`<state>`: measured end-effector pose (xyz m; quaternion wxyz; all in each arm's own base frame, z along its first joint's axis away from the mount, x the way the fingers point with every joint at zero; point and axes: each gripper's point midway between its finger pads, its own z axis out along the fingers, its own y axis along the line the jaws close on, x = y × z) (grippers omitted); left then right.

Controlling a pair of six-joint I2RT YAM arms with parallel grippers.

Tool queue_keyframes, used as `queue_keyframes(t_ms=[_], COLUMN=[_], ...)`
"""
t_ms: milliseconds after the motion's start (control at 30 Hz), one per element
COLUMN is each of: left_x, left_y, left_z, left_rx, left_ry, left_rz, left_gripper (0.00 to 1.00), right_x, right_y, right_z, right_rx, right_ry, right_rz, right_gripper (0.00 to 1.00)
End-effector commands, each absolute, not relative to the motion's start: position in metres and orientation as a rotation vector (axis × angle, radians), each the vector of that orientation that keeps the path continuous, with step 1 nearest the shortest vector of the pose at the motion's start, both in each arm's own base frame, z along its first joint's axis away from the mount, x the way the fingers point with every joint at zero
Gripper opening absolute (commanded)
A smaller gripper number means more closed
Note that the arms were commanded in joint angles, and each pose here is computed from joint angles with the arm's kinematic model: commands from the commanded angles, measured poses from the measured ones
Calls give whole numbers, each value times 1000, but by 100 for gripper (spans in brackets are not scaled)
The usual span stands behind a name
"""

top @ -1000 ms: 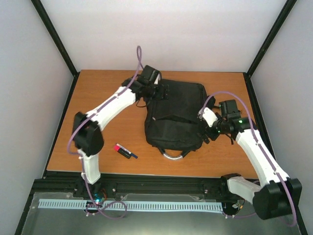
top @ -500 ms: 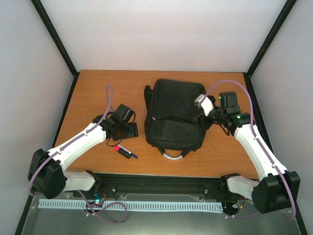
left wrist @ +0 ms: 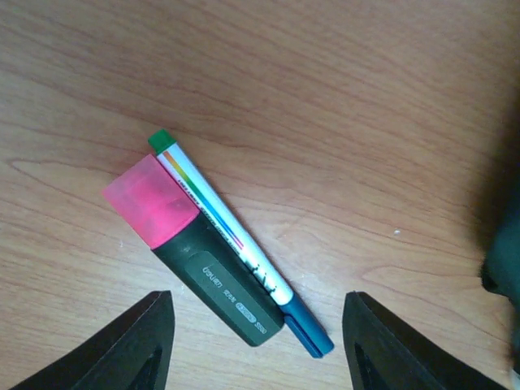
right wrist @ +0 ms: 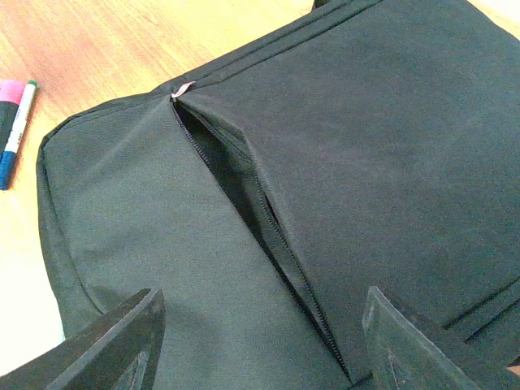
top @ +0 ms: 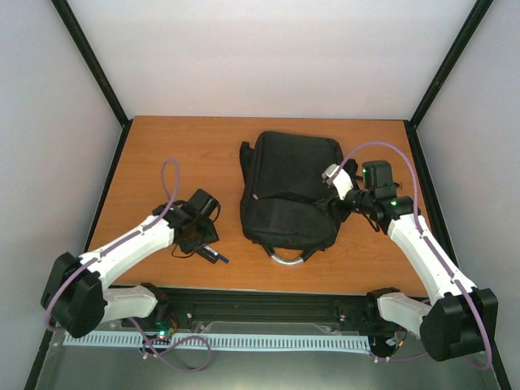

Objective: Pack the student bag
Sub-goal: Pick up the stationery from the center of the board.

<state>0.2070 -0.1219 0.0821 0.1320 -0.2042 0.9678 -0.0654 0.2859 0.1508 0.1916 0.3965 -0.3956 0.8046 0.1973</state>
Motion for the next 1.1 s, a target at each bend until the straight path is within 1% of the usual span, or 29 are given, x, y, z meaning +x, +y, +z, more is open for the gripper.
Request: queue_keyframes(t_ms=[0,100,267,300,533,833,1067], left_x=[203,199,191,189,180,189,181], left_y=[-126,-127,-122,-121,-115,-126,-125], left_z=[65,55,47,47,38,28,20], left_rx=[-670,-693,-718,-720,-719,-679,-596], left_ry=[2845,2863,2890,2889,2916,2938,3027], left_rz=[-194,-198,-171,-170,-127,-161,-89], left_gripper=[58,56,45,44,44,42,42], right_x=[285,285,285,285,283,281,280], right_y=[155,155,156,156,156,157,157], right_z=[197,194,193,193,193,191,193], right_rx=[-1031,-1038,-1042,-1044,-1051,-1066,-1070], right_ry=[1987,1997,2002,2001,2000,2003,1998], right_rz=[495,500,509,511,516,523,530], right_gripper=[68,68,68,68,68,68,68])
